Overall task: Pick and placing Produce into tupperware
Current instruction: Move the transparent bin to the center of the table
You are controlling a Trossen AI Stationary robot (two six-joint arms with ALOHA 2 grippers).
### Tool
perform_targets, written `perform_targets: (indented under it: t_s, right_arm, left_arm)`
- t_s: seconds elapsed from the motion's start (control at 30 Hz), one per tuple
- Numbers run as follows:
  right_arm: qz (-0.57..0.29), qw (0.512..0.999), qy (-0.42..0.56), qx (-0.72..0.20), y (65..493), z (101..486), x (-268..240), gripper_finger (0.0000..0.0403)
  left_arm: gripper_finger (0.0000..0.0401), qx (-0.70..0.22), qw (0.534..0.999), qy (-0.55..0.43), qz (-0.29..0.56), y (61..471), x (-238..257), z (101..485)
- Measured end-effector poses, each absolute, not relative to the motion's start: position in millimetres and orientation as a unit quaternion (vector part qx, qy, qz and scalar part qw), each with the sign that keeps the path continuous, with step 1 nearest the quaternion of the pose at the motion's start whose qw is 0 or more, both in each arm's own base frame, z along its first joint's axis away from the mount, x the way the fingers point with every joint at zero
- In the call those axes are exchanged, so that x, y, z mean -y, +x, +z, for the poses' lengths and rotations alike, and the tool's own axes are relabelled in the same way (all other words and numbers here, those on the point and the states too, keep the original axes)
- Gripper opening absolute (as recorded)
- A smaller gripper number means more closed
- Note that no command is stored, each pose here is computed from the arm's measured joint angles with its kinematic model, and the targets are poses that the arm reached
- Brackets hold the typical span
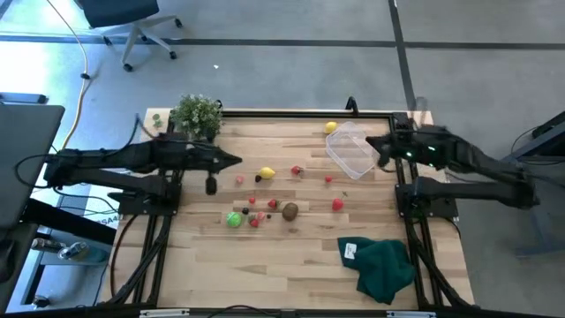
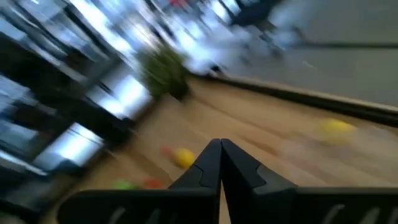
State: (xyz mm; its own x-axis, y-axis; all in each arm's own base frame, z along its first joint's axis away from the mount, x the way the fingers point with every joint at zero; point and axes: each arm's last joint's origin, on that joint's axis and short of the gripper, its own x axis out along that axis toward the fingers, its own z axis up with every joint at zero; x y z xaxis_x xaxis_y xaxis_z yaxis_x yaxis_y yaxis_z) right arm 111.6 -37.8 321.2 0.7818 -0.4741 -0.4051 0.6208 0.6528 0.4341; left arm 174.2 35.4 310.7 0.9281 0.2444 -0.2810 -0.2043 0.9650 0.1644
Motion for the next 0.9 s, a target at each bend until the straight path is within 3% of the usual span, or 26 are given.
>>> perform_targets:
  t_s: [0.17,0.33,0.6,0.9]
  right_arm:
    - [-0.387,0.820,0.294,-0.303,140.5,320.4,60.4,0.0002]
    - [-0.384,0.763,0.334,-0.399,164.0,302.9,84.4,0.0002]
    - [-0.416,0.699,0.378,-0.442,188.4,274.8,100.5,0.0002]
    - [-0.430,0.677,0.390,-0.453,197.4,264.2,103.6,0.0002]
  left_arm:
    - [0.0005,-0.192,0.973,0.064,0.109,188.3,-38.0,298.7]
    - [0.0005,-0.198,0.972,0.067,0.103,190.7,-38.1,296.4]
    - [0.0005,-0.198,0.973,0.073,0.094,190.6,-37.6,296.5]
    - [0.0005,-0.197,0.974,0.075,0.084,190.7,-37.1,296.5]
